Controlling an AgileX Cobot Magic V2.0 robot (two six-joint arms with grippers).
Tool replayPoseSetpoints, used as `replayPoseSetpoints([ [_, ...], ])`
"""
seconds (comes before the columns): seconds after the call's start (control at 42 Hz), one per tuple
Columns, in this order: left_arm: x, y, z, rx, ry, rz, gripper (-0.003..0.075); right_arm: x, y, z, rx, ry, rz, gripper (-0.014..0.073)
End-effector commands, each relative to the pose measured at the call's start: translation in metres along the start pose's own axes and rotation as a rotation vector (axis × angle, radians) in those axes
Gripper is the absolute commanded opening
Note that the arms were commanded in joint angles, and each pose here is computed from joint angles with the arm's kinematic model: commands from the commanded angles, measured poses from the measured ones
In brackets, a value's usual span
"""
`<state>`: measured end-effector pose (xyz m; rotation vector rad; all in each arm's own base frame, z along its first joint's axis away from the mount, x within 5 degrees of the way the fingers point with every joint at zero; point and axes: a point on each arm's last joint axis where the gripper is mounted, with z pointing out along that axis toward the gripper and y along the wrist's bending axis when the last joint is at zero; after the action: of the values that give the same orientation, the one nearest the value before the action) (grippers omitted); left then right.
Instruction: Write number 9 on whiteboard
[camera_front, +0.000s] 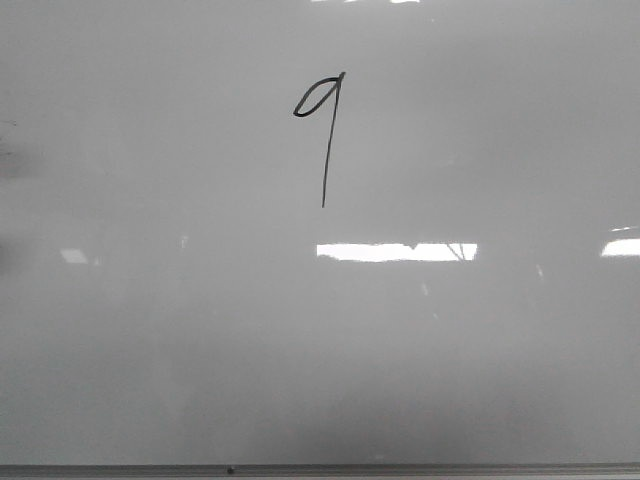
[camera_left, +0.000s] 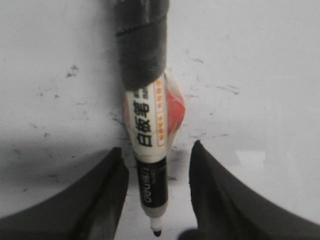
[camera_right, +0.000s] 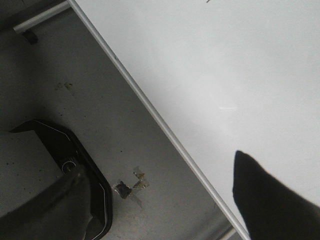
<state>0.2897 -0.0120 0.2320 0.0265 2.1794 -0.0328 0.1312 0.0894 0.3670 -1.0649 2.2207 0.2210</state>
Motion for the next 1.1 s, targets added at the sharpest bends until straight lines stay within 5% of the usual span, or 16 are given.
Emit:
replayPoseSetpoints([
  [0.0, -0.026, 0.000, -0.015, -0.003, -0.078, -0.005, 0.0307, -0.004, -0.005, -0.016, 0.076, -0.060, 0.032, 0.0602],
  [0.31, -0.054, 0.000, -0.069, -0.021, 0.028, -0.002, 0.0306, 0.020, -0.004, -0.052, 0.186, -0.136, 0.325, 0.0602],
  [0.81, -0.031, -0.048, -0.218, 0.279, -0.081, 0.232, 0.0304, 0.073, 0.014, -0.076, 0.226, -0.275, 0.382, 0.0602],
  [1.071, -0.010, -0.049, -0.238, 0.378, -0.127, 0.279, 0.0304, 0.081, 0.016, -0.068, 0.225, -0.255, 0.377, 0.0595],
])
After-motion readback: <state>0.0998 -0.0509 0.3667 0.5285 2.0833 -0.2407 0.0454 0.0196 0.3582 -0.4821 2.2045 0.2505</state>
